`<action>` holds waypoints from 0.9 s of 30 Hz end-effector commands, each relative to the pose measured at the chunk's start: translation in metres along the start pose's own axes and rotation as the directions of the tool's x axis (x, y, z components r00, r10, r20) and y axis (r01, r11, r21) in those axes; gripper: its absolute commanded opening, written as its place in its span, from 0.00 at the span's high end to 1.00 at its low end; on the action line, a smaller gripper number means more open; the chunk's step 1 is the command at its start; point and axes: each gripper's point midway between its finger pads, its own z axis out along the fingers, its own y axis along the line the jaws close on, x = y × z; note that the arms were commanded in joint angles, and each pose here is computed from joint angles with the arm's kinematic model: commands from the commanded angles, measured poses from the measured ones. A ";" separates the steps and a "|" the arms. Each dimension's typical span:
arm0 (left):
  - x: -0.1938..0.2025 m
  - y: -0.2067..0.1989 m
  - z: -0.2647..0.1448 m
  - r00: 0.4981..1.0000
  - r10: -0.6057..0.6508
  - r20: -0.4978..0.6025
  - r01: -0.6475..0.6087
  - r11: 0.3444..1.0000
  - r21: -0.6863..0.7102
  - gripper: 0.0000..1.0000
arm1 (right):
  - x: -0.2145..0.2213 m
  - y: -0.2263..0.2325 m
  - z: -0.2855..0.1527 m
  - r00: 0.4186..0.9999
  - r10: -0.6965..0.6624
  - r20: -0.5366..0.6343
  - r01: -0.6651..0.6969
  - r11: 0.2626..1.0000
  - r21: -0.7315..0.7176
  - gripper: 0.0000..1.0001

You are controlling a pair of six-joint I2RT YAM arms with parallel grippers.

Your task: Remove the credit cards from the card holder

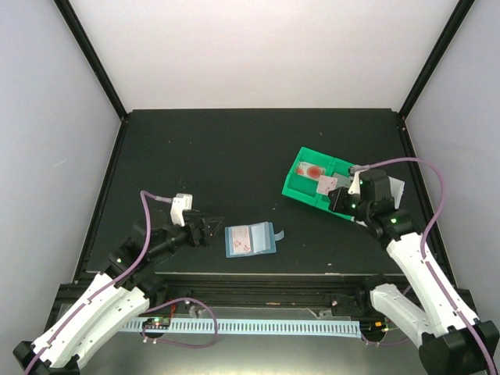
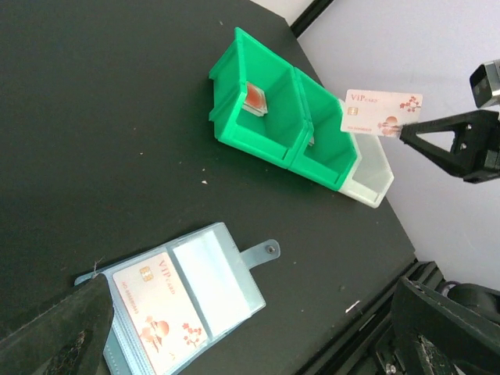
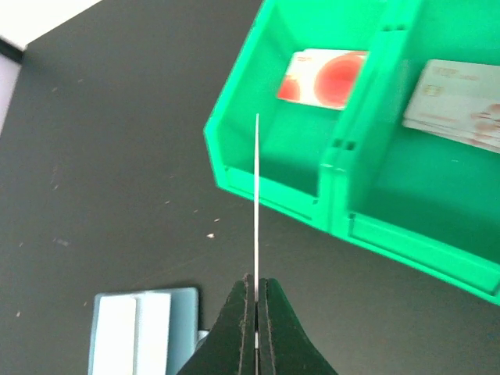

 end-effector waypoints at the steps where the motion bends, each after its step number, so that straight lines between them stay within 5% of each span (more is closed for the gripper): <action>1: -0.009 -0.001 -0.007 0.999 0.029 0.019 -0.029 0.999 -0.026 0.01 | -0.013 -0.023 0.000 0.998 0.064 -0.021 -0.063 0.996 0.068 0.99; 12: -0.006 0.003 -0.009 0.999 0.034 0.007 -0.034 0.998 -0.045 0.01 | -0.036 -0.093 0.028 0.965 0.263 -0.014 -0.256 0.947 0.193 0.99; 27: 0.002 0.011 -0.005 1.000 0.004 -0.029 -0.006 0.997 -0.078 0.01 | -0.061 -0.107 0.081 0.955 0.280 -0.101 -0.260 0.950 0.172 0.99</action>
